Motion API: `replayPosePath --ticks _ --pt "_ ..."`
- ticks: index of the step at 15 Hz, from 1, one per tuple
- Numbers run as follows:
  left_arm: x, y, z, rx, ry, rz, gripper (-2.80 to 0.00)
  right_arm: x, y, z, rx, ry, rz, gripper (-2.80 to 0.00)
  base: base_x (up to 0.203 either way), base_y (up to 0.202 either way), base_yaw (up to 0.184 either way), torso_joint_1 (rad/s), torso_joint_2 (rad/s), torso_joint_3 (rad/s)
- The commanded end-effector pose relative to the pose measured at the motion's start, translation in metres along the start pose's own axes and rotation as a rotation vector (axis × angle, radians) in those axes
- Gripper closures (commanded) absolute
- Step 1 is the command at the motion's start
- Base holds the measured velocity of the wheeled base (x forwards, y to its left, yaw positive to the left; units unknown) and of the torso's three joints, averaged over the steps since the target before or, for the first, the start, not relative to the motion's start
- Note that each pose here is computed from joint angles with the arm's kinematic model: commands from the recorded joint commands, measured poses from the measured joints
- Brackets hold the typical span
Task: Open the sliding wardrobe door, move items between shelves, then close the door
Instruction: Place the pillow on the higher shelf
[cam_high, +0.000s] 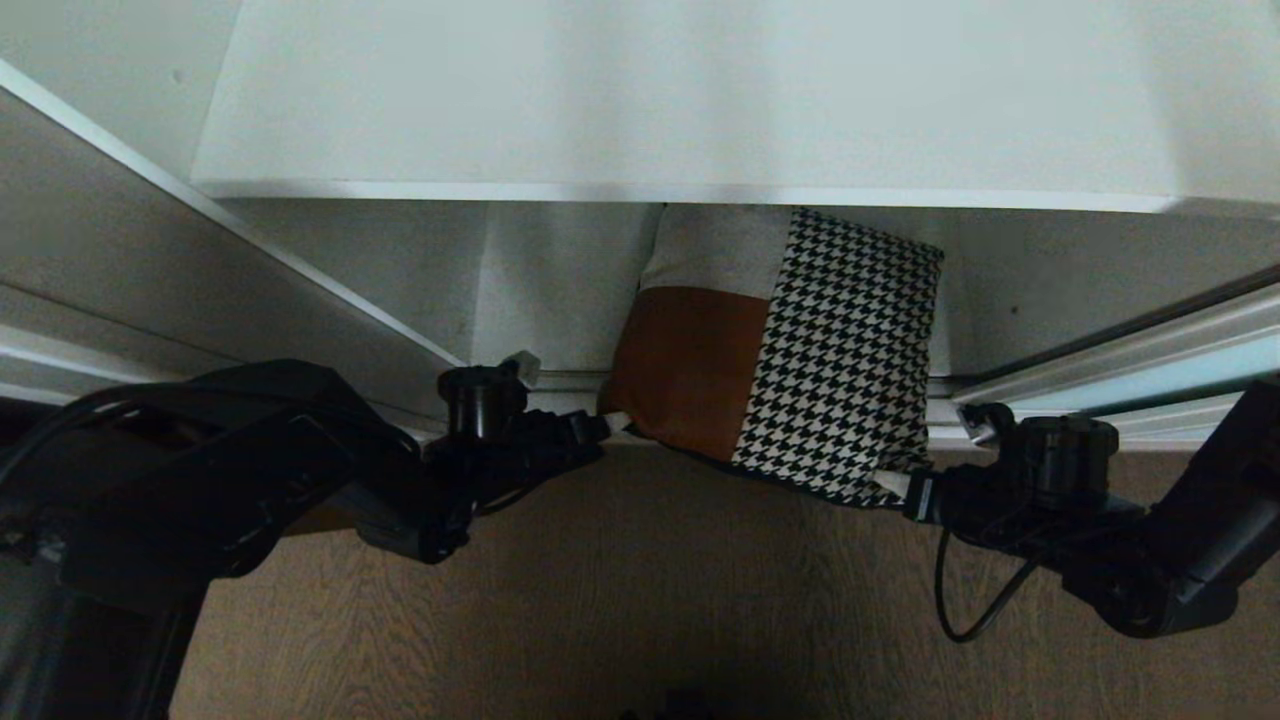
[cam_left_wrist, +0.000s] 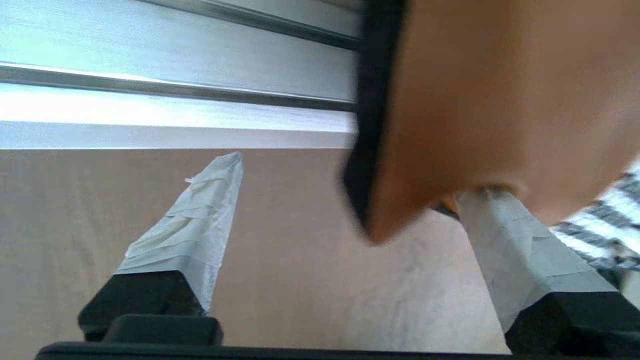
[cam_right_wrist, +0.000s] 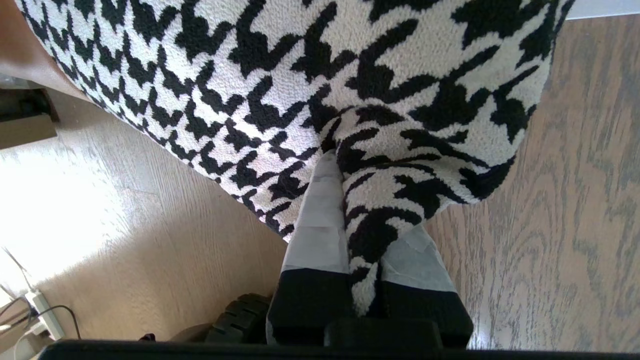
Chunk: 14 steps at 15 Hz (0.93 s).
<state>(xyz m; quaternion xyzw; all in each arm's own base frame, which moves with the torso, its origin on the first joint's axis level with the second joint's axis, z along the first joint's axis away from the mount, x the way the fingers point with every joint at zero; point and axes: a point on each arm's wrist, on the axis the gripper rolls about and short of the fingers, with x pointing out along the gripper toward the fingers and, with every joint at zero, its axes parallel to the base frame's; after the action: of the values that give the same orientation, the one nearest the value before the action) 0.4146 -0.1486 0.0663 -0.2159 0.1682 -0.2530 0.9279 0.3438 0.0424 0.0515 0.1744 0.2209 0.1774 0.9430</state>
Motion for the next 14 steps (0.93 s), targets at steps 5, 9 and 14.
replayPosePath --ticks 5,9,14 --pt "-0.013 -0.038 0.002 -0.002 -0.026 -0.095 -2.80 -0.002 0.000 -0.002 0.003 0.007 0.002 0.00 0.000 0.000 0.000 0.000 0.00 0.000" --pt "0.016 -0.025 -0.009 0.002 -0.015 -0.078 -2.80 0.000 -0.001 -0.005 0.005 0.014 -0.001 0.00 0.000 0.000 0.000 0.000 0.00 0.000" --pt "0.034 -0.013 -0.012 0.042 -0.029 -0.066 -2.80 -0.001 -0.002 -0.005 0.005 0.017 0.007 0.00 0.000 0.000 0.000 0.000 0.00 0.000"
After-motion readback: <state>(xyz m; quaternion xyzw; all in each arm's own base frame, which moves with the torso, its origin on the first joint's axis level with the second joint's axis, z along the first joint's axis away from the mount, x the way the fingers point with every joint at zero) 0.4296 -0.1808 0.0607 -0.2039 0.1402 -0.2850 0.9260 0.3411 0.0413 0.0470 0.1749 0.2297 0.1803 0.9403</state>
